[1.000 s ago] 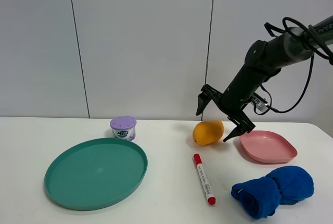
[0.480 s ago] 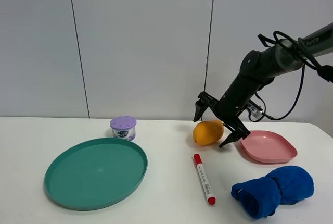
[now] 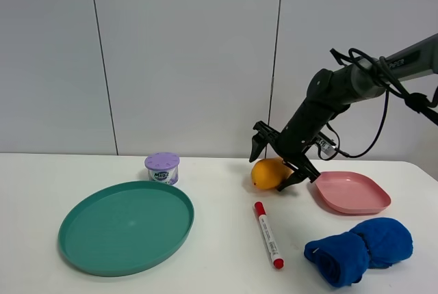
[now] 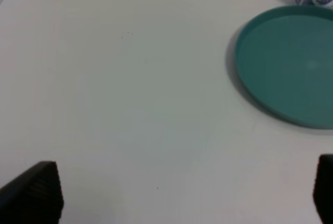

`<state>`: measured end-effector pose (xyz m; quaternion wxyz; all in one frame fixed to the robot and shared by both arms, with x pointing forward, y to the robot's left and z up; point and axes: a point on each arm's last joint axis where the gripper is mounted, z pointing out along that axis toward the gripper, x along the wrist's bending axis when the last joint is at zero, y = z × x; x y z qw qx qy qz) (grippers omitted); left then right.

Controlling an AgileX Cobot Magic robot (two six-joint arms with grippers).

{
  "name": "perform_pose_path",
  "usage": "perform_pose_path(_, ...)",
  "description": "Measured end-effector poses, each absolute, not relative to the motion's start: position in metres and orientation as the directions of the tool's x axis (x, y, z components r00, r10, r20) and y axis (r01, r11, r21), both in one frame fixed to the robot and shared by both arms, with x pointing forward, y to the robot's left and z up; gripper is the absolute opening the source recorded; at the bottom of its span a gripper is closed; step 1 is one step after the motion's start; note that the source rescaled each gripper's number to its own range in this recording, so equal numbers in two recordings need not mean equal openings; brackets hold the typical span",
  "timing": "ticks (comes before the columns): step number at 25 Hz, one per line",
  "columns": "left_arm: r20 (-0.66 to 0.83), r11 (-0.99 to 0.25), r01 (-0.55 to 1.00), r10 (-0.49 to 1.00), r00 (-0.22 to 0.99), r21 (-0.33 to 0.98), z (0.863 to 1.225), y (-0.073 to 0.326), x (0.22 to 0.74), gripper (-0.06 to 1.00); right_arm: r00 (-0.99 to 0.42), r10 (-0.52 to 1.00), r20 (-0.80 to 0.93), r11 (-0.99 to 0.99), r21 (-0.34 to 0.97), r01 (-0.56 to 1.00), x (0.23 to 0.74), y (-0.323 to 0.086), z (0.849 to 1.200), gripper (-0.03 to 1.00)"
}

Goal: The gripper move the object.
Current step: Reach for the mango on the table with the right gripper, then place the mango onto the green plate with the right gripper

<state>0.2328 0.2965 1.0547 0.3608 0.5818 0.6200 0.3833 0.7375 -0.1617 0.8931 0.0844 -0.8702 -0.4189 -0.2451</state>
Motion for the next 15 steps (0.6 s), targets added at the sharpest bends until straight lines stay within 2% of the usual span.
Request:
perform_pose_path(2,-0.001,0.029,0.445,0.998,-0.063,0.895,1.055,0.296,0.233,1.00,0.531,0.690,0.492,-0.632,0.052,0.773,0.737,-0.162,0.892,0.05)
perform_pose_path(3,-0.001,0.029,0.445,0.998,-0.063,0.895,1.055,0.296,0.233,1.00,0.533,0.690,0.491,-0.632,0.049,0.773,0.737,-0.162,0.892,0.00)
perform_pose_path(10,-0.001,0.029,0.445,0.998,-0.063,0.895,1.055,0.296,0.233,1.00,0.521,0.708,0.477,-0.616,0.057,0.785,0.736,-0.162,0.893,0.00)
perform_pose_path(15,-0.001,0.029,0.445,0.998,-0.063,0.895,1.055,0.296,0.233,1.00,0.399,0.794,0.459,-0.520,0.172,0.837,0.733,-0.166,0.925,0.00)
